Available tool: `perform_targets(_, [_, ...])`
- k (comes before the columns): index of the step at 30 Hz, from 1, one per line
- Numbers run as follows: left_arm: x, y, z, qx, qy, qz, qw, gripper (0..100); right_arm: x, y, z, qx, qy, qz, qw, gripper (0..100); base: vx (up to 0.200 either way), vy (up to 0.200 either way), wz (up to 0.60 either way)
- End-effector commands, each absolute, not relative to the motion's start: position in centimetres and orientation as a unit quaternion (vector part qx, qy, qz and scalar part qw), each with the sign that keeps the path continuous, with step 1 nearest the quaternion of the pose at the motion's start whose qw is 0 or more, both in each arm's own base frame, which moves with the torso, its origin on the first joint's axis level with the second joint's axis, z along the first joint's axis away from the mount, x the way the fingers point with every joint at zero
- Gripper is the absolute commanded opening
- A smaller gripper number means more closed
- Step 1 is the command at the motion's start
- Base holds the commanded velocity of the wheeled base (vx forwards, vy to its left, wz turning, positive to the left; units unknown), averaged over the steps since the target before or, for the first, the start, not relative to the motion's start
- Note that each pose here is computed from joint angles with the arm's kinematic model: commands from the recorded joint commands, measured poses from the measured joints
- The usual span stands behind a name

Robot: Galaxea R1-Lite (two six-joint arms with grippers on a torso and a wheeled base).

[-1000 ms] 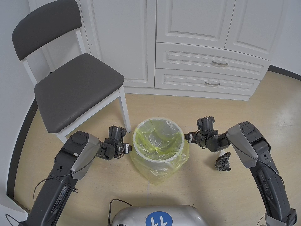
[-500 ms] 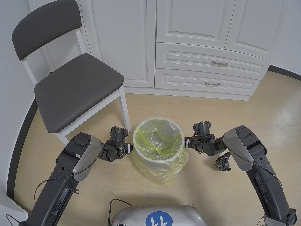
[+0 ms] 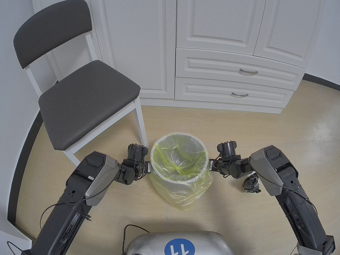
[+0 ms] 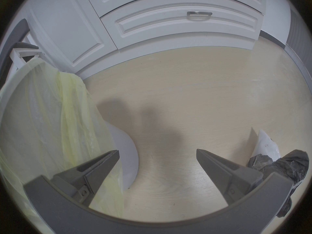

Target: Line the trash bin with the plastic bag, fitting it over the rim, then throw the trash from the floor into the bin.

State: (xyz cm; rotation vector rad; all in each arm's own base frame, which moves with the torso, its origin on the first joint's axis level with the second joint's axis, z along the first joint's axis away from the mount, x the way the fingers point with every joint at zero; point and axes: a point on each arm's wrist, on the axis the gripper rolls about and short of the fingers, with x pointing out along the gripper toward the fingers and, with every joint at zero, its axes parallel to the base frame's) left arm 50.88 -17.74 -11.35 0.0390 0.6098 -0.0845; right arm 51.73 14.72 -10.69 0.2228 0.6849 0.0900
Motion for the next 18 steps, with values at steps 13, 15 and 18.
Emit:
perform_targets(13, [50.78,-18.47,-11.76,0.005,0.289,-0.086,0.953,100,51.65,14.85,-10.89,0.111,0.338,0.048,0.933,100,0.0,0.0,0.0])
perform_targets(15, [50.78,-18.43,-11.77,0.007,0.289,-0.079,0.954,100,51.65,14.85,-10.89,0.111,0.338,0.048,0.933,100,0.0,0.0,0.0])
perform_targets(18, [50.88,-17.84,-11.89,0.014,0.293,-0.053,0.955,100,51.65,14.85,-10.89,0.111,0.338,0.048,0.933,100,0.0,0.0,0.0])
